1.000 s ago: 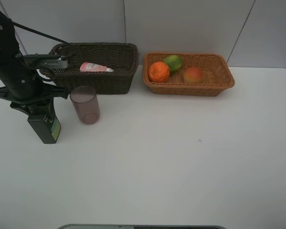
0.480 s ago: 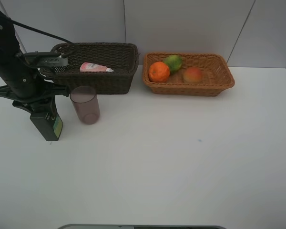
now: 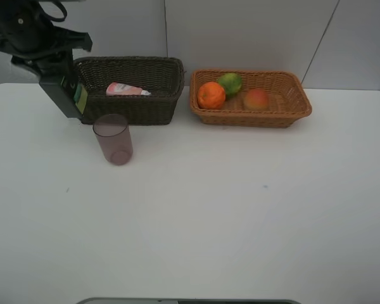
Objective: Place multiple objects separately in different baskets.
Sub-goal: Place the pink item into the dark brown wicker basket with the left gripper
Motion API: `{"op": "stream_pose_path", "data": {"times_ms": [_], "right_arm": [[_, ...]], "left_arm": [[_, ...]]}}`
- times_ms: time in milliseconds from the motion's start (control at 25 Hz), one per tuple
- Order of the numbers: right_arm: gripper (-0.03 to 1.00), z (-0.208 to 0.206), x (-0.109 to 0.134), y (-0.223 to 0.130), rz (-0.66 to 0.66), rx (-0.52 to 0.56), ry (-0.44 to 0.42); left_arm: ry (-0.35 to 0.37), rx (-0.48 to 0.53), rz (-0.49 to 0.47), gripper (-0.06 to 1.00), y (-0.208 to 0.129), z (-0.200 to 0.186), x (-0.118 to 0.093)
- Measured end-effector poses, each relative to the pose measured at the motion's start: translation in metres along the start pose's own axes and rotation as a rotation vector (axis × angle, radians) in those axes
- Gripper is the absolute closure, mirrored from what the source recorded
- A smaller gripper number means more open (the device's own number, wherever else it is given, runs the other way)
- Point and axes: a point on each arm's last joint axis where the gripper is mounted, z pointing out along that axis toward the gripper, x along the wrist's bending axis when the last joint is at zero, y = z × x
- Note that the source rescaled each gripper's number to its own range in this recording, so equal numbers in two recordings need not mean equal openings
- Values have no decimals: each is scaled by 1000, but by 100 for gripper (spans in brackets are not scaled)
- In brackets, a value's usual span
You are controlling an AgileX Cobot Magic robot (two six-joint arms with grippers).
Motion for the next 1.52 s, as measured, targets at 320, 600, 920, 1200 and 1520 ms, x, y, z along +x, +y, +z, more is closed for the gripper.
{"op": "stream_pose_path", "data": {"times_ms": [320, 600, 920, 1200, 1520], "right_arm": [[-3, 0, 0, 0, 0, 0, 0], [-3, 0, 0, 0, 0, 0, 0], [-3, 0, 0, 0, 0, 0, 0], [-3, 0, 0, 0, 0, 0, 0], [-3, 0, 0, 0, 0, 0, 0]], "left_arm": [[-102, -264, 146, 48, 42, 6, -52], [-165, -321, 199, 48, 39, 61, -89], [-178, -323, 196, 48, 32, 111, -96], [-171, -284, 200, 48, 23, 136, -97], [-171, -281, 200, 41, 23, 136, -97]]}}
